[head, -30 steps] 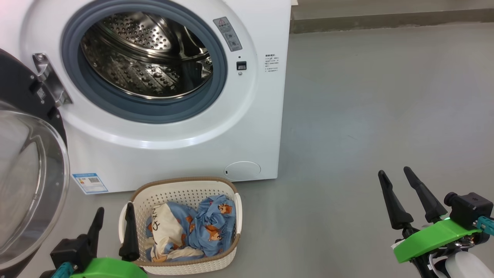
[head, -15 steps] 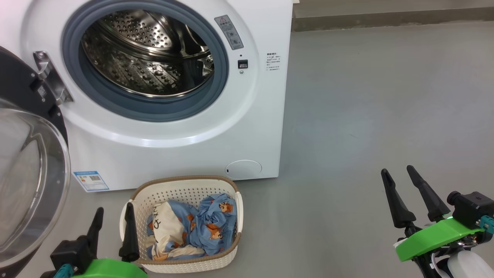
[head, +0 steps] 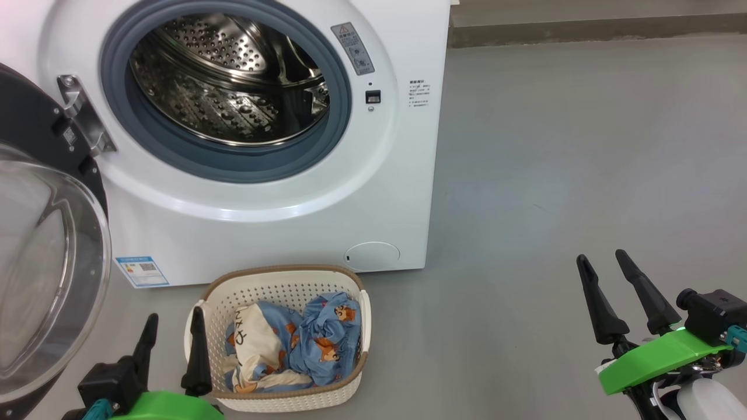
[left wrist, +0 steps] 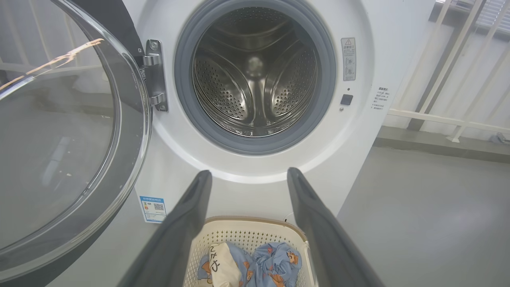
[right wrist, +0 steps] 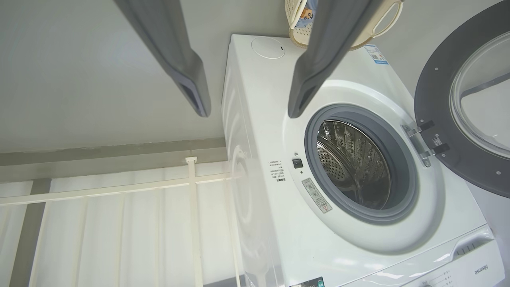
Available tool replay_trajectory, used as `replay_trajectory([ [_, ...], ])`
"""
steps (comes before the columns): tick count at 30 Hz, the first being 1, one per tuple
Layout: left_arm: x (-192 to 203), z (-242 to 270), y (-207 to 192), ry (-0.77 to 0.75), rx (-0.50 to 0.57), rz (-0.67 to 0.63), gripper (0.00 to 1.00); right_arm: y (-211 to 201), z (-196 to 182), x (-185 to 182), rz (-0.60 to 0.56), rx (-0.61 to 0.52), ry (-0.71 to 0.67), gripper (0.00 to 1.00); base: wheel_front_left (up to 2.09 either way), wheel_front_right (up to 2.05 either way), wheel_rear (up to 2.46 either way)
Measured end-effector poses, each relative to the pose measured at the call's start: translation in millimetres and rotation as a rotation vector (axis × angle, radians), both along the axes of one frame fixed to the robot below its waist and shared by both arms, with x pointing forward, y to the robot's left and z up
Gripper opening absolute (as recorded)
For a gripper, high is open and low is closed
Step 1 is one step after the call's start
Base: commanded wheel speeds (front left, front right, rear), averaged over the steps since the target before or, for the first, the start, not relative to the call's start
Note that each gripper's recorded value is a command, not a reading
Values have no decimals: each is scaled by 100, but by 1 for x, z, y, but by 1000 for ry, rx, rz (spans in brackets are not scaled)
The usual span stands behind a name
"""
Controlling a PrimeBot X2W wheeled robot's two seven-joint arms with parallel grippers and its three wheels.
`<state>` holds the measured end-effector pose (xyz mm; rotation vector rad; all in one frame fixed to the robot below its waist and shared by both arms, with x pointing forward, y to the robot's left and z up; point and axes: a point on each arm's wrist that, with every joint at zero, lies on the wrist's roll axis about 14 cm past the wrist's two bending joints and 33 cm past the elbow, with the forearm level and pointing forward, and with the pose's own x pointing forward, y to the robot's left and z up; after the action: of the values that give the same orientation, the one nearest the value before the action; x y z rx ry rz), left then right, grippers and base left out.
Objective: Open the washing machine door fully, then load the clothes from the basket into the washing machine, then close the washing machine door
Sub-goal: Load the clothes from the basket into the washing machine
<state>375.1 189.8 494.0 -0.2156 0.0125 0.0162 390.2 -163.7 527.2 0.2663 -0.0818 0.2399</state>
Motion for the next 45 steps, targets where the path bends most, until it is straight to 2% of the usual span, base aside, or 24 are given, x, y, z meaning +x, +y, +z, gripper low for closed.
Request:
replay_trajectory([
  [22, -1, -2, 5, 7, 8, 14, 100, 2, 0, 1, 4, 0, 1, 100, 110, -145, 35],
  [45, -3, -5, 4, 18, 6, 10, 100, 4, 0, 1, 10, -1, 0, 100, 7, -7, 0],
])
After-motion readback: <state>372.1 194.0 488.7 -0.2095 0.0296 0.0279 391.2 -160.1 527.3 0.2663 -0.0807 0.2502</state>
